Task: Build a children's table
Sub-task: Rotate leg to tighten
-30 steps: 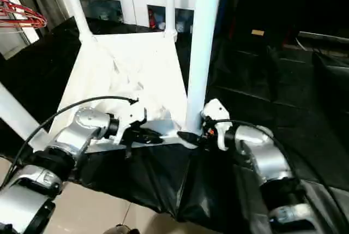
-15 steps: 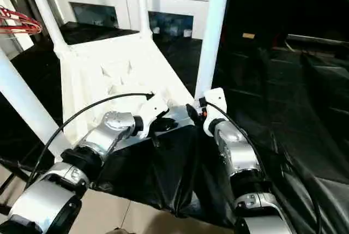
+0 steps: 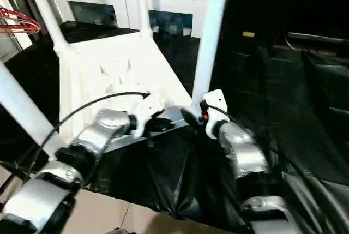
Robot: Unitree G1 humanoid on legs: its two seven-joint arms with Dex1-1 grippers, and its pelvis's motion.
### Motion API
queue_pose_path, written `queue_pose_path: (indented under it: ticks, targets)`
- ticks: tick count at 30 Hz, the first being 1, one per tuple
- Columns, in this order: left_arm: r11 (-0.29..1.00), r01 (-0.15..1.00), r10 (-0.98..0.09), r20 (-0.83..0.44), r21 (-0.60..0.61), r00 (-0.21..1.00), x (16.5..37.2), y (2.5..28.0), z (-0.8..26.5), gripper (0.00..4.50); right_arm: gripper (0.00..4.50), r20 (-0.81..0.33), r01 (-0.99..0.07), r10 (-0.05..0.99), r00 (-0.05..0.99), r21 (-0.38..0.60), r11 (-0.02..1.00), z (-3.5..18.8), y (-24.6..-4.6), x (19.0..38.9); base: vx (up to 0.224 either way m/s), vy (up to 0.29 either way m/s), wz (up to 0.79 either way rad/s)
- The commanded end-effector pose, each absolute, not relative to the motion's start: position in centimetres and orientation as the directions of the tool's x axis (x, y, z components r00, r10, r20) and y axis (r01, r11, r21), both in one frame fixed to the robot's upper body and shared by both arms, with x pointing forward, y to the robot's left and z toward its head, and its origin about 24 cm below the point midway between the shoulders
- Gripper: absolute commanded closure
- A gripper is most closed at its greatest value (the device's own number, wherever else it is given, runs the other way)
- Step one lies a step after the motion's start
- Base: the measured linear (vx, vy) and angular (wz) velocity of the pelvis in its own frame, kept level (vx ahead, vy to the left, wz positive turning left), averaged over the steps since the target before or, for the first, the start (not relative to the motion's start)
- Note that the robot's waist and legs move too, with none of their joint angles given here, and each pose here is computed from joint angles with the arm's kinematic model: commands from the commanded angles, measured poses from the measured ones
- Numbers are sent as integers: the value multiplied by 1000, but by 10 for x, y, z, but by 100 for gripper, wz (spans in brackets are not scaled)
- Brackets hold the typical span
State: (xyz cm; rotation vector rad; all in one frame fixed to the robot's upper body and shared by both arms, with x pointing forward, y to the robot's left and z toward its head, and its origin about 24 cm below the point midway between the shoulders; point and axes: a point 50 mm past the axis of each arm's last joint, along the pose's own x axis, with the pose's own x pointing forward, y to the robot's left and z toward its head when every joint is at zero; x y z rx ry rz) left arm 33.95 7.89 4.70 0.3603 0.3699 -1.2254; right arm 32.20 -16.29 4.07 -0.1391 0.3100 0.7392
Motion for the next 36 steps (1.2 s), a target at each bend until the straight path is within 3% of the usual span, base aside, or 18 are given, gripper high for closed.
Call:
queue_pose_path:
  ticks: [1,6,11,18,29,36]
  targets:
    - [223,971,-888,-391,90,240,336,72,58,450,66,-326,-785,742,586,-3,619,41,-152,313,0,0,0]
    - [136,989,-906,-397,62,149,332,83,60,450,66,-356,-886,832,426,19,463,45,-160,299,0,0,0]
    - [86,995,-904,-416,48,98,330,93,61,450,66,-372,-922,861,347,33,386,48,-165,292,0,0,0]
    - [57,998,-903,-424,34,66,327,98,61,450,66,-378,-933,871,314,49,357,48,-166,290,0,0,0]
    - [46,999,-901,-430,27,54,325,98,59,450,161,-376,-931,871,315,57,361,47,-164,290,0,0,0]
    - [51,998,-901,-430,29,58,325,98,59,450,177,-374,-932,874,309,67,357,47,-163,288,0,0,0]
